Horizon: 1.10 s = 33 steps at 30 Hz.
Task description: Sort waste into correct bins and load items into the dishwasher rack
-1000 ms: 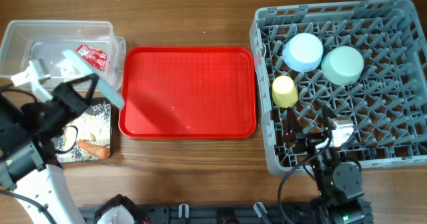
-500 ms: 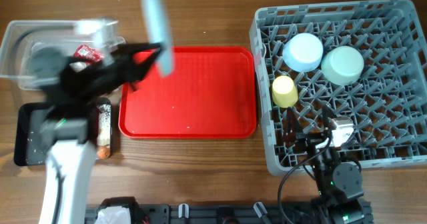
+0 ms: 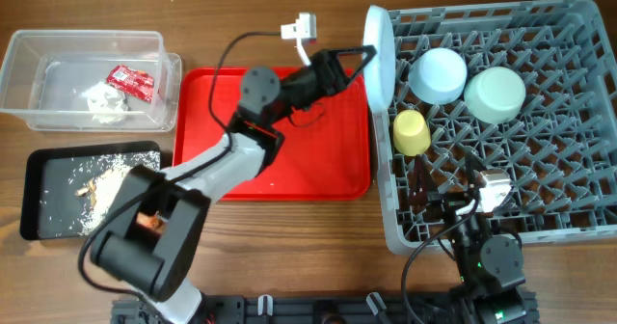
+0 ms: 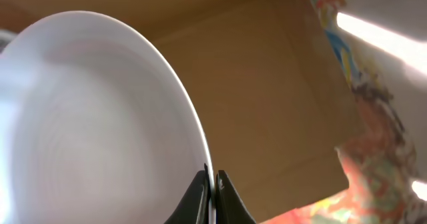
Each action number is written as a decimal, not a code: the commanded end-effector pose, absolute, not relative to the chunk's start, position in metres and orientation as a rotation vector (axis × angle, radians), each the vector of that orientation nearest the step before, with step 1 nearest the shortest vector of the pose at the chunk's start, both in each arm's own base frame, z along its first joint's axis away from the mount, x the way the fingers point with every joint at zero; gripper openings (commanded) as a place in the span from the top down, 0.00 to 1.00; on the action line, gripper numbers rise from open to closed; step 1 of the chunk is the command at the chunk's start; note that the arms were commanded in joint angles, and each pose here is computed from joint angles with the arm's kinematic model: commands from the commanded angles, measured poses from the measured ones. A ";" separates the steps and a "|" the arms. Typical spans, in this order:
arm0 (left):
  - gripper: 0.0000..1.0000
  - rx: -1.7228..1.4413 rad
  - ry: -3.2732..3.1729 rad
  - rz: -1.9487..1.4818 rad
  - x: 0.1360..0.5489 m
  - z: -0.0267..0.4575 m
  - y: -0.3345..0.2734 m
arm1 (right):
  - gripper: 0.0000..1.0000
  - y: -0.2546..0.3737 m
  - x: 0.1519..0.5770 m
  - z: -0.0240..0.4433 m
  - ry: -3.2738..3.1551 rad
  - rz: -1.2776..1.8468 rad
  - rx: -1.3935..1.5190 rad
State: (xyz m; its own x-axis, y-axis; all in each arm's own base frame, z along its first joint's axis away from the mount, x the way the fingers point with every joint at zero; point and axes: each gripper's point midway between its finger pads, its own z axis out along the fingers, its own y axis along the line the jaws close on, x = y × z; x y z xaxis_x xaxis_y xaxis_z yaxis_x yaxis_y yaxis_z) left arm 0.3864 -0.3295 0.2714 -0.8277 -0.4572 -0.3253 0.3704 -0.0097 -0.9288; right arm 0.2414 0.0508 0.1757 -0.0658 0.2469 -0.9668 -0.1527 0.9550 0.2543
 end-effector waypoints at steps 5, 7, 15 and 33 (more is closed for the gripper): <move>0.96 -0.430 1.690 -1.812 0.421 0.252 -0.327 | 0.00 0.051 0.242 0.174 1.605 0.332 0.077; 0.65 -0.467 1.720 -1.753 0.428 0.241 -0.322 | 0.00 0.051 0.242 0.174 1.605 0.332 0.076; 0.01 -0.284 1.912 -1.529 0.427 0.217 -0.297 | 0.00 0.051 0.242 0.174 1.605 0.332 0.077; 0.00 -0.113 2.170 -0.449 0.278 0.293 -0.096 | 0.00 0.051 0.242 0.174 1.605 0.332 0.077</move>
